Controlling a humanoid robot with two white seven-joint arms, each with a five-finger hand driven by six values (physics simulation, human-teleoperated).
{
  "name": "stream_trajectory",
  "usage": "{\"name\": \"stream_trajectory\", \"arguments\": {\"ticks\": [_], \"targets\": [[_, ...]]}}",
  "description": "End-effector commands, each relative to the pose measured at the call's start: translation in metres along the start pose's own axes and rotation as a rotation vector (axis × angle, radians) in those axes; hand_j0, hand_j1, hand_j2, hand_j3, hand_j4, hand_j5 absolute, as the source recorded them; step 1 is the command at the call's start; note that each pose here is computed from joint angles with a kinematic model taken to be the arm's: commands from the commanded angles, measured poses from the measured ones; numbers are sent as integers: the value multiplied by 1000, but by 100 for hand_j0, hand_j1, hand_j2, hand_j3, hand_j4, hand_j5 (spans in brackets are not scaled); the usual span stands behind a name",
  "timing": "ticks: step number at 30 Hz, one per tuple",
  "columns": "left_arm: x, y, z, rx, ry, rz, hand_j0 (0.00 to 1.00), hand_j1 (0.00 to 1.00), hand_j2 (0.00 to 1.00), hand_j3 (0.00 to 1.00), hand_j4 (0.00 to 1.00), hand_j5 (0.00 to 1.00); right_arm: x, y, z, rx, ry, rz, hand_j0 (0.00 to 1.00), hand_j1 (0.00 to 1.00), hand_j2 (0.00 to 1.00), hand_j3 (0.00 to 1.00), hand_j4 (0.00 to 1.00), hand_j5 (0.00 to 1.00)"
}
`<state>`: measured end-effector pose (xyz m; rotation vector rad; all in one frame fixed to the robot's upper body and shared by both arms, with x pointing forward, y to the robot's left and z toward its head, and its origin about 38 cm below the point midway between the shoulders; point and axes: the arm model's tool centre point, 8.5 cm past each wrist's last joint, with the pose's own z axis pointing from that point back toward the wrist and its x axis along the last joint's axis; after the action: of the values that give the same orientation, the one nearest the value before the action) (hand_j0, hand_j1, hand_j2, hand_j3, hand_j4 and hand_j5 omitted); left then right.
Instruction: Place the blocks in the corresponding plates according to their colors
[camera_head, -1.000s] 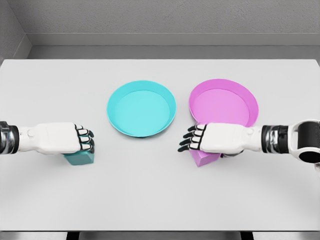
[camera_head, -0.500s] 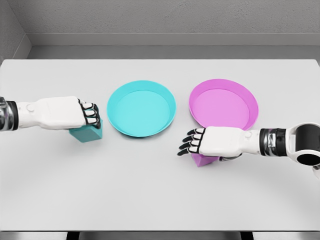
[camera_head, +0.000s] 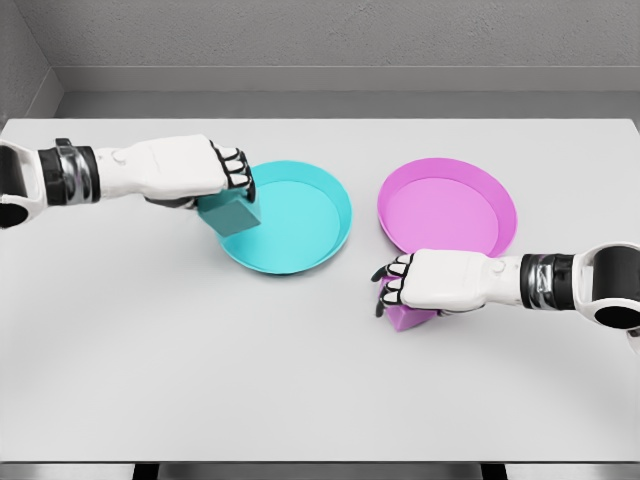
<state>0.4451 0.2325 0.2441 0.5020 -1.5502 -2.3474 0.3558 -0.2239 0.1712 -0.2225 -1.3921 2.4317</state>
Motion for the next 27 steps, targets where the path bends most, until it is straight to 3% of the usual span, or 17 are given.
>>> {"name": "stream_trajectory", "arguments": {"ticks": [1,3,6,8,10,12,14,16,21,22,25,27], "targets": [[3,-1,-18,22,-21,30,40,40,40,40,40,40,0,0,0,0,2,1,65,65,65,65,65,65],[1,2,-28,31,-23,38,40,40,40,40,40,40,-1,-1,0,-2,2,2,65,65,65,65,65,65],[-11,-3,-46,-3,-3,76,42,42,42,42,42,42,-1,-2,0,-4,1,3,58,58,58,58,58,58],[-17,-3,-49,-11,11,87,48,48,48,48,48,48,-1,-3,0,-5,1,3,55,55,55,55,55,55],[-17,-3,-50,-10,8,88,64,64,64,64,64,64,0,-2,-1,-5,0,3,55,55,55,55,55,55],[-17,-3,-50,-11,9,89,87,87,87,87,87,87,-1,-3,0,-7,1,3,55,55,55,55,55,55],[-17,-3,-50,-11,9,89,95,95,95,95,95,95,-1,-4,0,-8,2,5,52,52,52,52,52,52],[-17,-3,-50,-6,7,94,100,100,100,100,100,100,-2,-6,-1,-12,2,8,52,52,52,52,52,52],[-19,1,-46,5,10,97,100,100,100,100,100,100,-3,-11,-1,-24,2,14,47,47,47,47,47,47],[-20,3,-42,25,6,123,100,100,100,100,100,100,-4,-13,0,-28,8,16,47,47,47,47,47,47],[-41,-1,17,95,61,273,100,100,100,100,100,100,-7,-18,3,-42,16,19,47,47,47,47,47,47],[-68,-10,88,80,196,314,100,100,100,100,100,100,-9,-22,7,-60,22,15,47,47,47,47,47,47]]}}
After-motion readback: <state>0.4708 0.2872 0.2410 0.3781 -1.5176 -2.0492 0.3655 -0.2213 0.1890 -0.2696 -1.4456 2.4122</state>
